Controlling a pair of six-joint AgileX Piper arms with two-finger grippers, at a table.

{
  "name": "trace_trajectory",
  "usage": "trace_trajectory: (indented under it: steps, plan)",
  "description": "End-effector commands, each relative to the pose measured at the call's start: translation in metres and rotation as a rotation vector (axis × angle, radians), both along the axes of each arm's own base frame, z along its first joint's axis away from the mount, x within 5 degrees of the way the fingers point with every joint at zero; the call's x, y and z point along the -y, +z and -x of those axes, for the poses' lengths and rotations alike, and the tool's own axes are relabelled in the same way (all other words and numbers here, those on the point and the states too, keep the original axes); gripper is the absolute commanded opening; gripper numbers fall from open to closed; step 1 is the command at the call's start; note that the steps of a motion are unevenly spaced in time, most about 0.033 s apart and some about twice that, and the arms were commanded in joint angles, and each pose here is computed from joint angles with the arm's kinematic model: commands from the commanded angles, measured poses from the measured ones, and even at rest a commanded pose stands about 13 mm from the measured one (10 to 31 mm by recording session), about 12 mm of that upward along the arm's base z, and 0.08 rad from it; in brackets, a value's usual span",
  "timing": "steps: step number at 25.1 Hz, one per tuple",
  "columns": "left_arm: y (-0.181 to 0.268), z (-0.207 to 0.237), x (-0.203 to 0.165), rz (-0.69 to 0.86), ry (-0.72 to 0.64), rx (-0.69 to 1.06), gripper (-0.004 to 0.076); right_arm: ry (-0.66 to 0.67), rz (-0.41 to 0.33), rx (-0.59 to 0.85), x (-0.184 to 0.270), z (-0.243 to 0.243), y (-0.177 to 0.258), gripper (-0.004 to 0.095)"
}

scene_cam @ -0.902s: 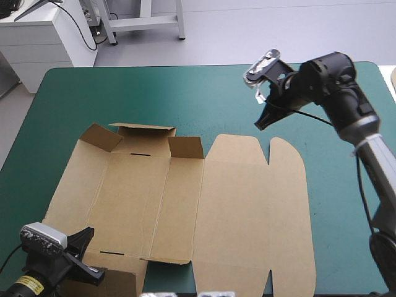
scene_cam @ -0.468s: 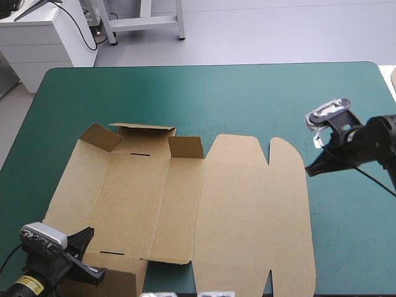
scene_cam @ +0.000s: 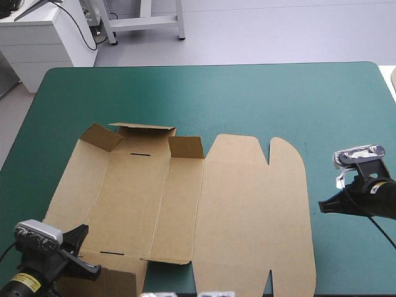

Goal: Fold the box

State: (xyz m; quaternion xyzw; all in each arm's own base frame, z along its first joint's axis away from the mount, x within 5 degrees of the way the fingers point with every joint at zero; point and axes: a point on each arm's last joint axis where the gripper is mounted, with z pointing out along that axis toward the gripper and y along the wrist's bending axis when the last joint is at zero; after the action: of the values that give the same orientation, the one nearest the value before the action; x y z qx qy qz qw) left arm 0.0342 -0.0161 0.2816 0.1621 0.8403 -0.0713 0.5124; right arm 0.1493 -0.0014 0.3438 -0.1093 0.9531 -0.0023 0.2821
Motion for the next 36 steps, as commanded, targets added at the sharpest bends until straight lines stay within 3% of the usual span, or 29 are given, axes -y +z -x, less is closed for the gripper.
trace_trajectory:
  steps: [1, 8, 12, 22, 26, 29, 31, 36]
  plan:
    - [0.026, -0.013, -0.002, 0.009, 0.065, 0.054, -0.0008, -0.022, -0.049, 0.135, -0.002, 0.002, 0.016, 0.0006]
    - [0.033, -0.056, -0.003, -0.124, 0.137, -0.074, -0.0008, -0.028, -0.127, 0.237, -0.007, -0.004, 0.023, 0.0006]
    - [0.044, -0.086, 0.005, -0.127, 0.136, -0.118, -0.0008, -0.032, -0.160, 0.268, -0.009, -0.006, 0.025, 0.0006]
    - [0.045, -0.169, 0.022, -0.192, 0.131, -0.299, -0.0008, -0.031, -0.168, 0.225, -0.010, -0.007, 0.019, 0.0006]
    - [0.061, -0.183, -0.009, -0.153, 0.295, -0.344, -0.0008, -0.027, -0.166, 0.221, -0.010, -0.007, 0.019, 0.0006]
    - [0.085, -0.175, -0.059, -0.149, 0.453, -0.376, -0.0008, -0.029, -0.165, 0.234, -0.010, -0.008, 0.020, 0.0006]
    - [0.089, -0.174, -0.078, -0.030, 0.538, -0.334, -0.0008, -0.024, -0.161, 0.231, -0.010, -0.009, 0.019, 0.0006]
    - [0.079, -0.173, -0.104, 0.114, 0.535, -0.402, -0.0008, -0.015, -0.146, 0.230, -0.009, -0.010, 0.019, 0.0006]
